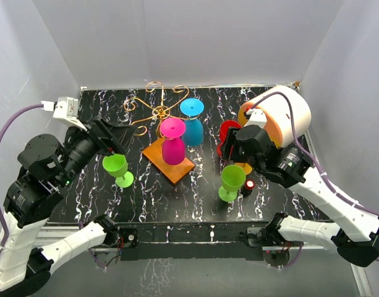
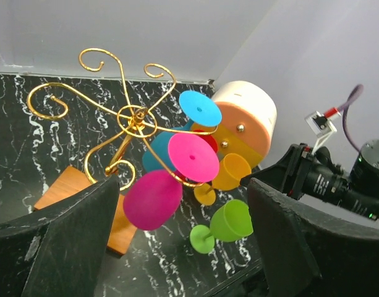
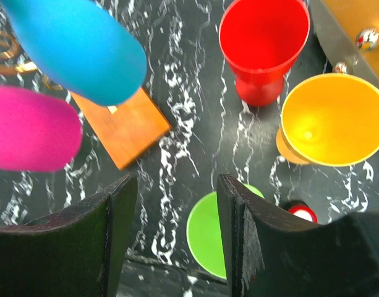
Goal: Place the wine glass upside down on the wine glass rack
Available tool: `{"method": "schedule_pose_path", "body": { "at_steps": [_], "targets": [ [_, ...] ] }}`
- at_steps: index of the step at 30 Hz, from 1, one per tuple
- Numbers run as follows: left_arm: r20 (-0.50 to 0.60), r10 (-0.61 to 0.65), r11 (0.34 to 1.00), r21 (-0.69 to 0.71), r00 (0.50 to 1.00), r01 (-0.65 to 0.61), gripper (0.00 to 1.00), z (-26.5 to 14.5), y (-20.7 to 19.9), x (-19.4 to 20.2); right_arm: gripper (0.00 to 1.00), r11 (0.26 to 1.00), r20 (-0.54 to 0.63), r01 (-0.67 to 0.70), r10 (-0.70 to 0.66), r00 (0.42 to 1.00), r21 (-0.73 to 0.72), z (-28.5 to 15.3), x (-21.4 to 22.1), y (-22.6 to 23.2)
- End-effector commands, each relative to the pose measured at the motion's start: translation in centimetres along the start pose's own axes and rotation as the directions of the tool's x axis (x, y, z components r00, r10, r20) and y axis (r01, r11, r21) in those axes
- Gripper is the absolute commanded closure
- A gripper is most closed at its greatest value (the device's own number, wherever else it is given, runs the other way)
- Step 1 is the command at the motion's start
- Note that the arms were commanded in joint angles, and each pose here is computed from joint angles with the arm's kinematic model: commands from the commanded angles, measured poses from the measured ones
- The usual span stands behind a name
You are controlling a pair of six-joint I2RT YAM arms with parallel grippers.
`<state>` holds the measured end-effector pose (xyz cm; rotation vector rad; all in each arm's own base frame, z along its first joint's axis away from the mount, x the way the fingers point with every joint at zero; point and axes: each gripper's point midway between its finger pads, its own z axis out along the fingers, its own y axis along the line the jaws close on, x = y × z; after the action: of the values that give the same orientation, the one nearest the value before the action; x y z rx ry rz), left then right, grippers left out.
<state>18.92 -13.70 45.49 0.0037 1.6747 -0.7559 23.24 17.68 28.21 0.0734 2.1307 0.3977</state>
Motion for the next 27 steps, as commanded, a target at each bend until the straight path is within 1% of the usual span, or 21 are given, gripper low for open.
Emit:
{"method": "schedule_pose_path", "body": {
  "at_steps": [1,2,3,4,7,10,16,21,27],
  "targets": [
    [-0.071,0.127,0.992,0.034,0.989,-0.125,0.16,-0.9,0.7,2.1,0.49,0.998,-0.151,0.059,-0.062,0.987,-0.024,-1.0,2.8,-0.2],
    [-0.083,0.135,0.990,0.038,0.987,-0.132,0.14,-1.0,0.9,2.7,0.50,0.998,-0.193,0.060,-0.063,0.979,-0.025,-0.8,4.0,-0.3],
    [-0.093,0.131,0.991,0.035,0.987,-0.128,0.09,-1.0,1.2,3.3,0.51,0.998,-0.235,0.055,-0.061,0.970,-0.034,-0.7,5.2,-0.3],
    [-0.101,0.114,0.994,0.019,0.988,-0.112,0.03,-0.9,1.6,3.9,0.52,0.998,-0.278,0.051,-0.060,0.959,-0.041,-0.6,6.5,-0.4],
    [-0.097,0.063,0.996,-0.054,0.993,-0.068,0.01,-0.4,3.3,5.2,0.56,0.999,-0.372,0.038,-0.050,0.927,-0.038,0.0,9.6,-0.7],
    [-0.091,0.052,0.997,-0.060,0.995,-0.057,0.01,0.1,3.4,5.5,0.60,0.998,-0.417,0.027,-0.046,0.908,-0.050,0.6,11.3,-0.5],
    [-0.108,0.084,0.996,-0.030,0.991,-0.087,0.01,0.1,3.0,5.6,0.63,0.998,-0.442,0.038,-0.058,0.895,-0.054,2.0,12.9,-0.5],
    [-0.127,0.085,0.996,0.002,0.988,-0.085,0.02,-0.1,2.7,6.4,0.73,0.995,-0.442,0.092,-0.095,0.892,-0.027,2.9,13.0,-1.1],
    [-0.126,0.097,0.995,-0.026,0.987,-0.101,0.03,-0.7,3.8,7.1,0.83,0.994,-0.421,0.110,-0.110,0.900,-0.025,2.9,12.3,-1.1]
  ]
}}
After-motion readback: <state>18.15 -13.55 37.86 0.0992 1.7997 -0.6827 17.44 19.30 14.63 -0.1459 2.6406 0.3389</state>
